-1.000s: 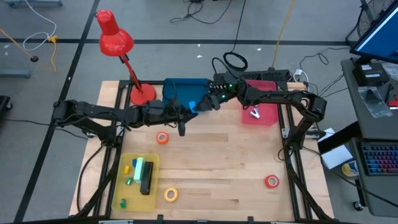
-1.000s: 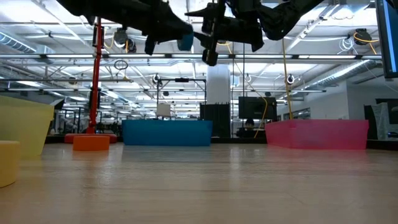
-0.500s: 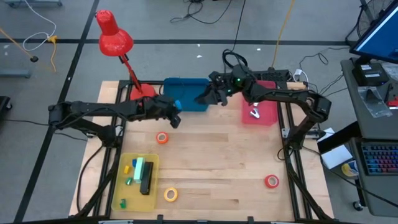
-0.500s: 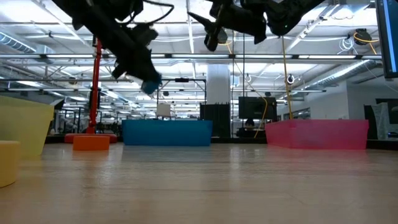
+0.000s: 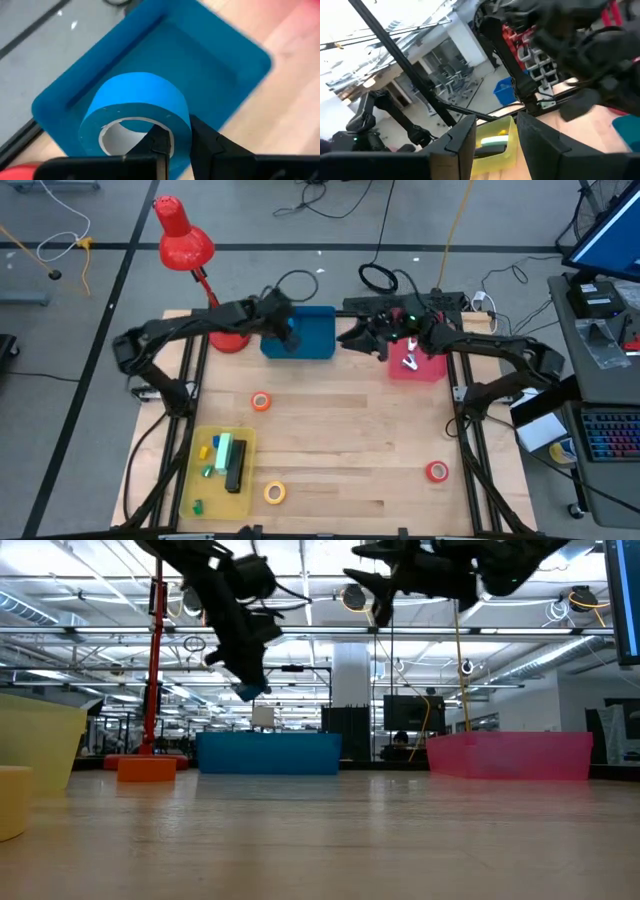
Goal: Pick and place Stapler, Stapler remover, tape
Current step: Put the blue tape into the blue bin
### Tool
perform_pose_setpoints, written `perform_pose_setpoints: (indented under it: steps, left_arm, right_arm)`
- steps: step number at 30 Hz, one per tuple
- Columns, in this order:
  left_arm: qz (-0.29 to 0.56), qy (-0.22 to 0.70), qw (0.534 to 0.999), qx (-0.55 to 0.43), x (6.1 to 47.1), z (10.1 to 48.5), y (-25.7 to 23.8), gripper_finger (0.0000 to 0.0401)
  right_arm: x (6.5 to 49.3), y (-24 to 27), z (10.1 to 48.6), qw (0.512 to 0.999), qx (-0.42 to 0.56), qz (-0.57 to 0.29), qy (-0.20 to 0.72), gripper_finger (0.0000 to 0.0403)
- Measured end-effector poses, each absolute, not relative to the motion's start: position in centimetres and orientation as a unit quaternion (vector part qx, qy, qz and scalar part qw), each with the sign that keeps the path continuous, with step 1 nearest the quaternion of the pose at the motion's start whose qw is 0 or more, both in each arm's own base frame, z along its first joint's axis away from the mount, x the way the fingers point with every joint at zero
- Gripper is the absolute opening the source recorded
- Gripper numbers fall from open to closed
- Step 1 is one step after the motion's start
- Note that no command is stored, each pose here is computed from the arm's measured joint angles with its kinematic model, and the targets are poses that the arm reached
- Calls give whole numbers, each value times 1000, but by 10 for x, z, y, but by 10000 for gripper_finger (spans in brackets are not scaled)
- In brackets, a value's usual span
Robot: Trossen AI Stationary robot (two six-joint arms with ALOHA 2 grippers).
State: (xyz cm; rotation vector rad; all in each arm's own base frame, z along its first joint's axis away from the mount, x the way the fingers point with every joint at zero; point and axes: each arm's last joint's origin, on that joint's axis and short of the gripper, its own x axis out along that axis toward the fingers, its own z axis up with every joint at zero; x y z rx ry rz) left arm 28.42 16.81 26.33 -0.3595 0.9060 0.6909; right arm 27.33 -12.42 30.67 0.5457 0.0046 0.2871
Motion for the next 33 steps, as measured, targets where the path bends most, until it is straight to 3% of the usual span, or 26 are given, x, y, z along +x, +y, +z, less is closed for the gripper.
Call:
perform_pose_setpoints:
  steps: [10,18,33]
  left_arm:
    - [315,522,764,-212,306,237,225,37]
    - [311,581,711,-244,302,209,239,37]
    - [306,608,678,-277,296,176,258,37]
  right_arm:
    - [220,-99,292,973,210,81,-57,134]
    - [192,-85,282,982,160,68,-75,136]
    - [154,-71,248,984,150,-2,-92,138]
